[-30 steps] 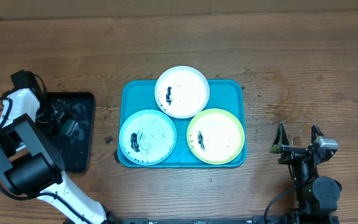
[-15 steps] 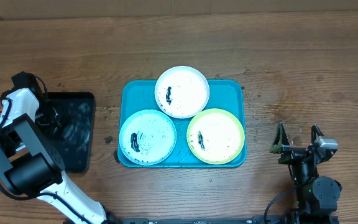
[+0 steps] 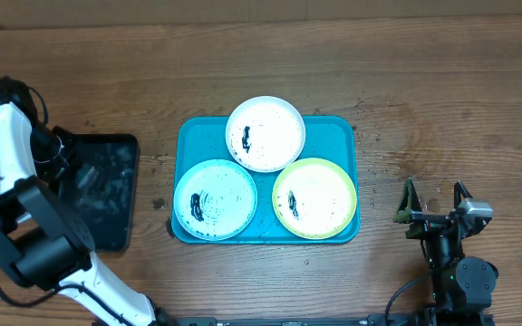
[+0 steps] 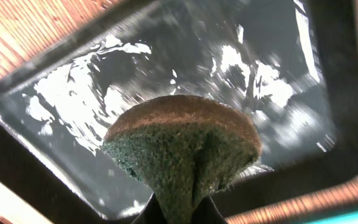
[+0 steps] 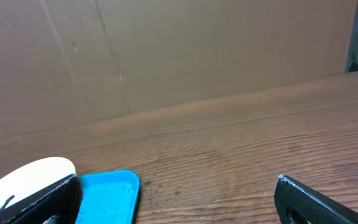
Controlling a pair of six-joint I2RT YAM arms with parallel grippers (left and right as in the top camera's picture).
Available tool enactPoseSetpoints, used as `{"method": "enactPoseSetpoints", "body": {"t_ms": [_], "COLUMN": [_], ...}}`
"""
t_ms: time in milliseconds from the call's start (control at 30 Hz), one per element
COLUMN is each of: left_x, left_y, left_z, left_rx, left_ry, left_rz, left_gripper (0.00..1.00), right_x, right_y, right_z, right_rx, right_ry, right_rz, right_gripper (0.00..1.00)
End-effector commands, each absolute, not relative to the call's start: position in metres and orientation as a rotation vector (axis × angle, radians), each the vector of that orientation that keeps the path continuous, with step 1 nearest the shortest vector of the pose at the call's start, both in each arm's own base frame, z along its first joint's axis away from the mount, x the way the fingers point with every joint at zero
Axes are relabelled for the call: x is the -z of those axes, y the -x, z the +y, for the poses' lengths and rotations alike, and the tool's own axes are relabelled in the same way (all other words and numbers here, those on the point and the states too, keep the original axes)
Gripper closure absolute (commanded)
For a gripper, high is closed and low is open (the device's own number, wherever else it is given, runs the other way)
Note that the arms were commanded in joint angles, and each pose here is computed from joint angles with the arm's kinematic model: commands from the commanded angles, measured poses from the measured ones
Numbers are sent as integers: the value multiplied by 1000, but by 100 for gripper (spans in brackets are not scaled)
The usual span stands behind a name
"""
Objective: Clean dirty plates on tray and stack at the side
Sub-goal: 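Swish the sponge in the basin water with the left gripper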
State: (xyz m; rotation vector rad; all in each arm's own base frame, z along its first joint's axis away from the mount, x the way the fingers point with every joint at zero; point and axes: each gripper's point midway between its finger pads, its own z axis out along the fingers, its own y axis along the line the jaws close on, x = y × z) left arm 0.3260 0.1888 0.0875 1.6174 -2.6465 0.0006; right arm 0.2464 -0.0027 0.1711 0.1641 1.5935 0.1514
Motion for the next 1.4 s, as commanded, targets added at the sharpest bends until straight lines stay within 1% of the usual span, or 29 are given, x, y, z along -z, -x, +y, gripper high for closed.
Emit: {"method": "enactPoseSetpoints", "body": {"t_ms": [0, 100, 233, 300, 500, 900, 1033, 1367], "left_x": [-117, -100, -79, -81, -102, -123, -124, -124], "left_y": [-337, -330, -333, -340, -350, -338, -334, -334], "left_z": [179, 175, 142, 128, 115, 136, 138, 139], "left_rx": [-133, -124, -432, -621, -971, -1204, -1188, -1187], "left_ry": [-1553, -1577, -1625, -1626, -1656, -1842, -1905, -1907], "left_rz": [-2775, -2712, -2576, -2533, -2391, -2088, -1984, -1984], "left_gripper": [96, 96, 96, 96, 96, 96, 96, 96], "right_x": [-169, -169, -169, -169, -169, -169, -169, -169], "right_y": [-247, -247, -247, -247, -247, -247, -247, -247], "right_z": [-3, -3, -3, -3, -3, -3, -3, -3], "right_rx": [-144, -144, -144, -144, -144, -144, -144, -144], "right_ry": [-161, -161, -161, -161, -161, -161, -161, -161], "right_rz": [1590, 1590, 1590, 1590, 1590, 1590, 1590, 1590], "right_gripper": [0, 0, 0, 0, 0, 0, 0, 0]}}
